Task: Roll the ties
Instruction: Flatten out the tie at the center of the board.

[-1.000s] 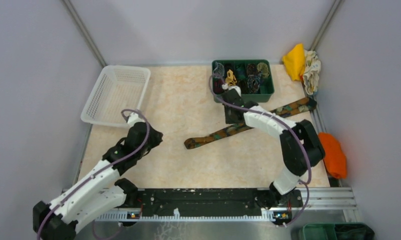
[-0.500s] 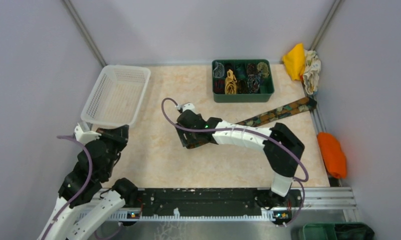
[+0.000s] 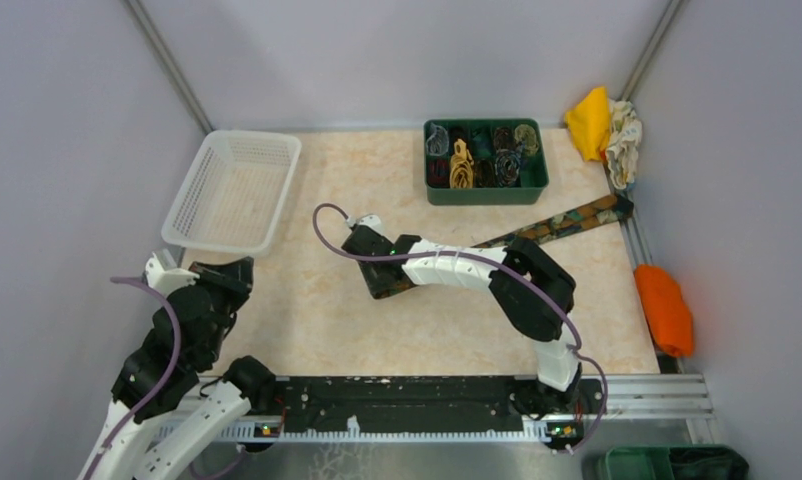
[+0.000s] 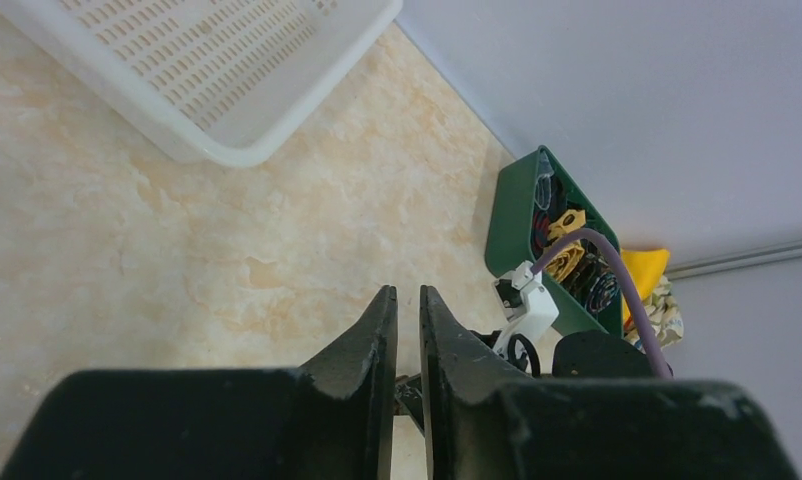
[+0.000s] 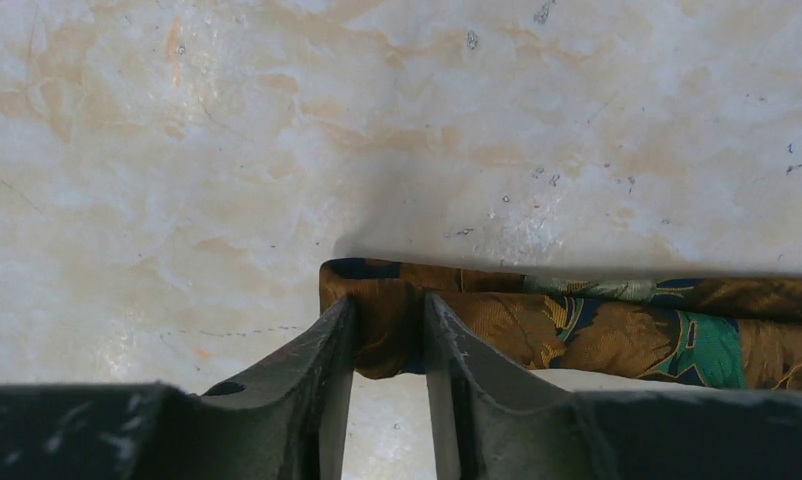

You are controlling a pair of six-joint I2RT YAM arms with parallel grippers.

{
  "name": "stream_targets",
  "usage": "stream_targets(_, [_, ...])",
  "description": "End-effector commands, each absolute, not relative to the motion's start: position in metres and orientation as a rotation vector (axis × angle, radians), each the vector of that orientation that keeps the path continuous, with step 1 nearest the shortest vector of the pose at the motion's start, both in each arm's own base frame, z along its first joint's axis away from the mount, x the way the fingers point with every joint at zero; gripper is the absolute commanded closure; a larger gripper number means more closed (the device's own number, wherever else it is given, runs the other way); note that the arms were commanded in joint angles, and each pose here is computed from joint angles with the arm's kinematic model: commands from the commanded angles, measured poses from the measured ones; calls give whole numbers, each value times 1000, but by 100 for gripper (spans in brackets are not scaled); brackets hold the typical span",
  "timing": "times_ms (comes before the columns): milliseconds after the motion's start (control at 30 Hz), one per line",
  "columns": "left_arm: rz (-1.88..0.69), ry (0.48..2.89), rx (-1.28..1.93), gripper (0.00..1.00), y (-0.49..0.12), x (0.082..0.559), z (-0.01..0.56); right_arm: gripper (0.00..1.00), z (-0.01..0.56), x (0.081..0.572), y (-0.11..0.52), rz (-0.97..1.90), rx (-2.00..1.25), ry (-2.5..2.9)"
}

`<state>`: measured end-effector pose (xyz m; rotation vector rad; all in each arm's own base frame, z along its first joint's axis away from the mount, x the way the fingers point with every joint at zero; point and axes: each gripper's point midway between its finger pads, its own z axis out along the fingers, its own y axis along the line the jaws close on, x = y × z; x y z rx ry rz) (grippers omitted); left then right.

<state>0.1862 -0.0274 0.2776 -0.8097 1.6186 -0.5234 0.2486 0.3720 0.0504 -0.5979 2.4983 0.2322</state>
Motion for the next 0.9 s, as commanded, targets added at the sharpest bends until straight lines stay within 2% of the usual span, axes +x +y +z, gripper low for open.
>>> stream_targets(0, [-499,1620,-803,80,-23,184,274,71,65,248,392,288,-577,2474])
stream_targets(267, [-506,1623,-785,80,-24,182,276,100,67,240,412,313,-614,2454])
stream_targets(400, [-506,1610,-789,80,-21,181,276,100,74,230,427,386,-645,2442])
stream_targets(667, [-506,1619,-772,80,-26,185,272,100,82,201,468,761,-741,2418])
stream_targets(867, [-493,1630,-746,81,-31,192,268,100,95,195,472,952,-749,2374])
